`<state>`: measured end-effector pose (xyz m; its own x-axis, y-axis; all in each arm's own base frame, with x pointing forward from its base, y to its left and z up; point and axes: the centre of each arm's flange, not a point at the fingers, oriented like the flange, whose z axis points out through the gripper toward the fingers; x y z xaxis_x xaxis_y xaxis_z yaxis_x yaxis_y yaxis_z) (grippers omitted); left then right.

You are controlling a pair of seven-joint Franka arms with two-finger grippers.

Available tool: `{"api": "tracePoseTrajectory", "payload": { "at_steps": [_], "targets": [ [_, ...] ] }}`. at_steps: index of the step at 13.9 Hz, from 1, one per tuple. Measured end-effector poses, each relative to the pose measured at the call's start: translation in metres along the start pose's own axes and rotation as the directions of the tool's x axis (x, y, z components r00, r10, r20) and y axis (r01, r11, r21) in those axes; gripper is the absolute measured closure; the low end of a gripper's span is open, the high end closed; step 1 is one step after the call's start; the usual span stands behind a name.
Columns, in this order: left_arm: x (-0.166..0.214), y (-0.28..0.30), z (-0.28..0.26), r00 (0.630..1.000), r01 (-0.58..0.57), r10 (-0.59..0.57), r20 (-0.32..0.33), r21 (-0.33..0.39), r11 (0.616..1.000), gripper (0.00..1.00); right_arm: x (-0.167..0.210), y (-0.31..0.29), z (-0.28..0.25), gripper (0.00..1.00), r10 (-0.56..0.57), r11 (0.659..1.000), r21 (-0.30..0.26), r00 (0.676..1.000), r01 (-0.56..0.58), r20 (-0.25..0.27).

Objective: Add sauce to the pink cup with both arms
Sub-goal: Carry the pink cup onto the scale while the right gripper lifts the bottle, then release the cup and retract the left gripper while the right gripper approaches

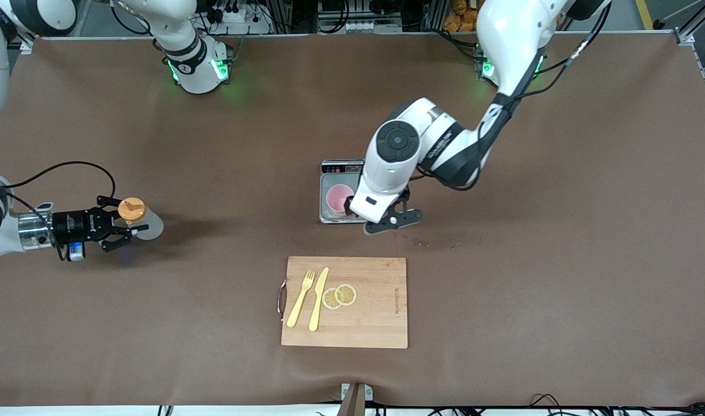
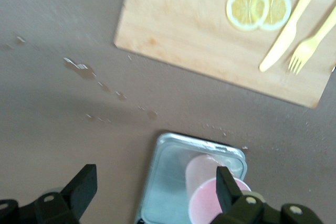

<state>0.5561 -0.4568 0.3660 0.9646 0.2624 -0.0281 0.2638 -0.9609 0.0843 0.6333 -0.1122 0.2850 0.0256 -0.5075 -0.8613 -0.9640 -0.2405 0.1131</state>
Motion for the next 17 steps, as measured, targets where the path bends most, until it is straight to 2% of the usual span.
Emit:
{"api": "tracePoseTrajectory", "payload": {
  "at_steps": [4, 6, 9, 12, 15, 17],
  "targets": [
    [0.043, -0.035, -0.036, 0.998, 0.052, -0.053, -0.037, -0.023, 0.998, 0.0, -0.092, -0.029, 0.03, 0.6, 0.061, 0.998, -0.008, 0.991, -0.062, -0.123],
    [0.073, -0.066, -0.061, 0.995, 0.081, -0.082, -0.057, -0.031, 0.996, 0.0, -0.12, -0.037, 0.045, 0.6, 0.083, 0.996, -0.01, 0.977, -0.087, -0.199],
    [0.119, -0.13, -0.102, 0.993, 0.088, -0.09, -0.077, -0.018, 0.996, 0.0, -0.152, -0.046, 0.069, 0.6, 0.109, 0.993, -0.005, 0.953, -0.115, -0.282],
    [0.153, -0.195, -0.133, 0.995, 0.07, -0.069, -0.076, 0.01, 0.998, 0.0, -0.193, -0.057, 0.11, 0.6, 0.142, 0.988, 0.006, 0.907, -0.153, -0.396],
    [0.169, -0.244, -0.153, 0.999, 0.006, -0.004, -0.049, 0.048, 0.999, 0.0, -0.238, -0.066, 0.159, 0.6, 0.166, 0.984, 0.023, 0.863, -0.176, -0.476],
    [0.174, -0.273, -0.164, 0.999, -0.039, 0.041, -0.024, 0.069, 0.997, 0.0, -0.254, -0.067, 0.183, 0.6, 0.175, 0.982, 0.031, 0.839, -0.186, -0.515]
  ]
}}
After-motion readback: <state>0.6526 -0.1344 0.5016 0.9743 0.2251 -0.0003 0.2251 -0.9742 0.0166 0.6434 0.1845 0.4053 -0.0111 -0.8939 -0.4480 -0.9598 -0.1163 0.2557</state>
